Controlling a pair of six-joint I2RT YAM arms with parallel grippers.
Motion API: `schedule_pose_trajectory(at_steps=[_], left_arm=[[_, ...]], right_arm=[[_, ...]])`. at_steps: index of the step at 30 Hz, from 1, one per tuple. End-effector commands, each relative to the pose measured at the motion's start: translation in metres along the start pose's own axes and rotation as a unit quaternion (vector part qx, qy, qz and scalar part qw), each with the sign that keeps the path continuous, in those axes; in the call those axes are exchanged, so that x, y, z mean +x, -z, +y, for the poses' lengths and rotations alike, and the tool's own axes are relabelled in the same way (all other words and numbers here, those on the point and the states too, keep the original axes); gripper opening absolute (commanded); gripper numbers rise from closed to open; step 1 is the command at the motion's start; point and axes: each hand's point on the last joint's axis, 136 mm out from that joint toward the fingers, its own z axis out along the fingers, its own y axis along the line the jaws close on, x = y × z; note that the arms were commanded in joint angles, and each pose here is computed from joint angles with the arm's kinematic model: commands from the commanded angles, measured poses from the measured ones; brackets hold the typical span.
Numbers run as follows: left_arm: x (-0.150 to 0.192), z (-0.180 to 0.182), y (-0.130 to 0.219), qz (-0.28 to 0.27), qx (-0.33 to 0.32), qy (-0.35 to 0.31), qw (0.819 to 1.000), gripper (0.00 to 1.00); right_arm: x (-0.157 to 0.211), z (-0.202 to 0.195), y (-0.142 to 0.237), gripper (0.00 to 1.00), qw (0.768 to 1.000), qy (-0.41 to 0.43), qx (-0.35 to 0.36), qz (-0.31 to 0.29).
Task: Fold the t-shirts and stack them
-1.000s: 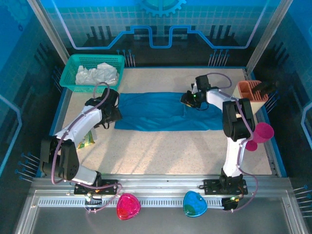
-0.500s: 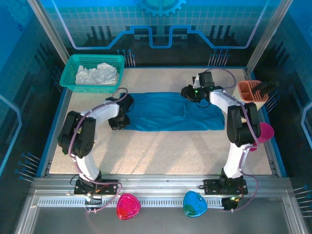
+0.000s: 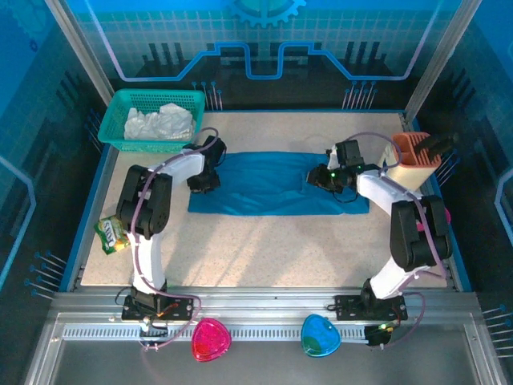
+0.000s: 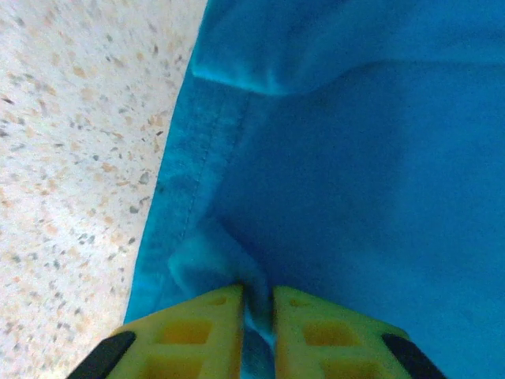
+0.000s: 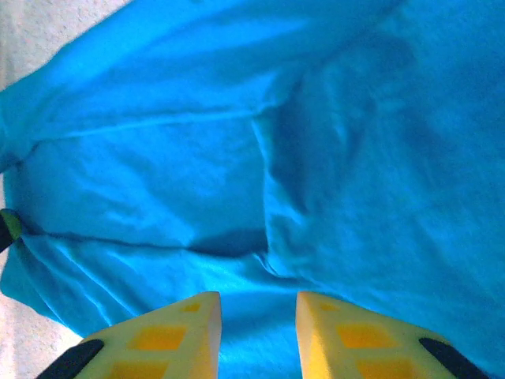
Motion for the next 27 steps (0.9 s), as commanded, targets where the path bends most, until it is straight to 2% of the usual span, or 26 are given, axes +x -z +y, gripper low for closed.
schedule_pose_trajectory(at_steps=[1, 4, 9, 13, 16, 20, 25, 27], left_arm=[[-0.007, 0.003, -0.005, 0.001, -0.001, -0.014, 1.0, 0.16], [-0.021, -0.007, 0.018, -0.023, 0.03, -0.021, 0.999, 0.19], [-0.055, -0.03, 0.079, -0.079, 0.073, -0.053, 0.993, 0.33], [-0.08, -0.051, 0.098, -0.096, 0.094, -0.067, 0.989, 0.38], [-0.096, -0.069, 0.09, -0.096, 0.101, -0.072, 0.988, 0.38], [-0.107, -0.097, 0.062, -0.076, 0.114, -0.082, 0.987, 0.35], [-0.114, -0.111, 0.021, -0.06, 0.094, -0.087, 0.99, 0.34], [-0.114, -0.114, 0.007, -0.055, 0.086, -0.089, 0.991, 0.34]], right_arm=[[0.007, -0.011, 0.016, 0.32, 1.0, -0.001, 0.028, -0.013], [0.014, -0.018, 0.027, 0.3, 0.998, -0.002, 0.054, -0.022], [0.023, -0.035, 0.03, 0.3, 0.995, -0.017, 0.096, -0.033], [0.022, -0.046, 0.018, 0.28, 0.992, -0.027, 0.118, -0.02], [0.02, -0.057, 0.009, 0.18, 0.988, -0.033, 0.149, -0.01], [0.018, -0.071, 0.002, 0.07, 0.983, -0.038, 0.18, -0.002], [0.019, -0.083, -0.007, 0.0, 0.979, -0.045, 0.197, 0.013], [0.02, -0.089, -0.011, 0.0, 0.978, -0.05, 0.203, 0.022]])
